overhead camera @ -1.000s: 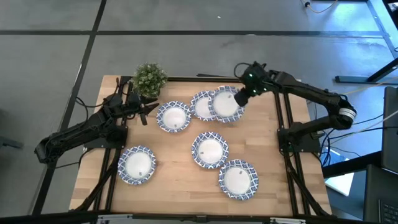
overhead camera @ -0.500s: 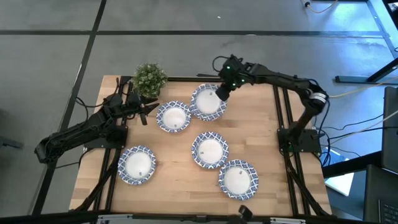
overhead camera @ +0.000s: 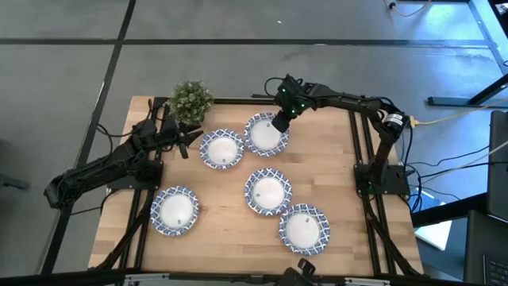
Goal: Nest bowls inside each other
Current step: Stack the white bowl on the white bowl, then stack the white bowl on the other white bowl
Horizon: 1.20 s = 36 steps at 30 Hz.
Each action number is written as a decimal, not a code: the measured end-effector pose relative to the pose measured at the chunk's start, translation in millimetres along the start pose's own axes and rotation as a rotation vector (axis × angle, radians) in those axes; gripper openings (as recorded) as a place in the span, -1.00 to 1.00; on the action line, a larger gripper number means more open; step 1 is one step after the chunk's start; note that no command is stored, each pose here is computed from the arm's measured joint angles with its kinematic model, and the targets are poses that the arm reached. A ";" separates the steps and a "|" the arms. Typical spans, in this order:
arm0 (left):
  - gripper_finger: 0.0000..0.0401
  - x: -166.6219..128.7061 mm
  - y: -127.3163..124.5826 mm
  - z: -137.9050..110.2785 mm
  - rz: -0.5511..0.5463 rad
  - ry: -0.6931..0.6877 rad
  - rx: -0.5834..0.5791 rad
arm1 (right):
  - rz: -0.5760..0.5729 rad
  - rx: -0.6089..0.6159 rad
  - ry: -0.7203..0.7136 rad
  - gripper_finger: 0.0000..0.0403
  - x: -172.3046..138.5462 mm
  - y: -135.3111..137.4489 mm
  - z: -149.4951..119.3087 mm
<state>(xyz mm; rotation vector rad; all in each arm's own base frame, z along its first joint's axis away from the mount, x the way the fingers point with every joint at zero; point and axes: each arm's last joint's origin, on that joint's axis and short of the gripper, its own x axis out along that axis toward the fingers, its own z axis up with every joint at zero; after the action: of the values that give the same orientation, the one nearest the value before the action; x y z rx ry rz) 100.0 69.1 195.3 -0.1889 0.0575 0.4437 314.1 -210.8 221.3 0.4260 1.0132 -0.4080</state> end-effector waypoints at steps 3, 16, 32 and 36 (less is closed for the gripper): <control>-0.38 0.0 0.0 0.1 0.000 -0.001 0.001 | 0.000 -0.006 -0.022 -0.80 -1.3 0.2 2.0; -0.38 0.0 0.0 0.0 0.001 0.000 0.002 | 0.001 -0.013 -0.045 -0.42 -1.4 0.3 4.3; -0.38 0.0 0.0 0.1 0.001 -0.001 0.002 | 0.261 -0.089 0.066 -0.21 0.7 30.7 -7.1; -0.38 0.0 0.0 0.1 0.001 -0.001 0.002 | 0.229 -0.151 0.101 -0.21 -0.2 46.1 -12.3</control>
<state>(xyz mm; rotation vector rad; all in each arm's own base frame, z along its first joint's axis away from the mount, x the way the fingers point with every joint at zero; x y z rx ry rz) 100.0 69.1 195.4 -0.1866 0.0574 0.4451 328.7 -165.4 222.8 0.4241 1.0719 -0.1040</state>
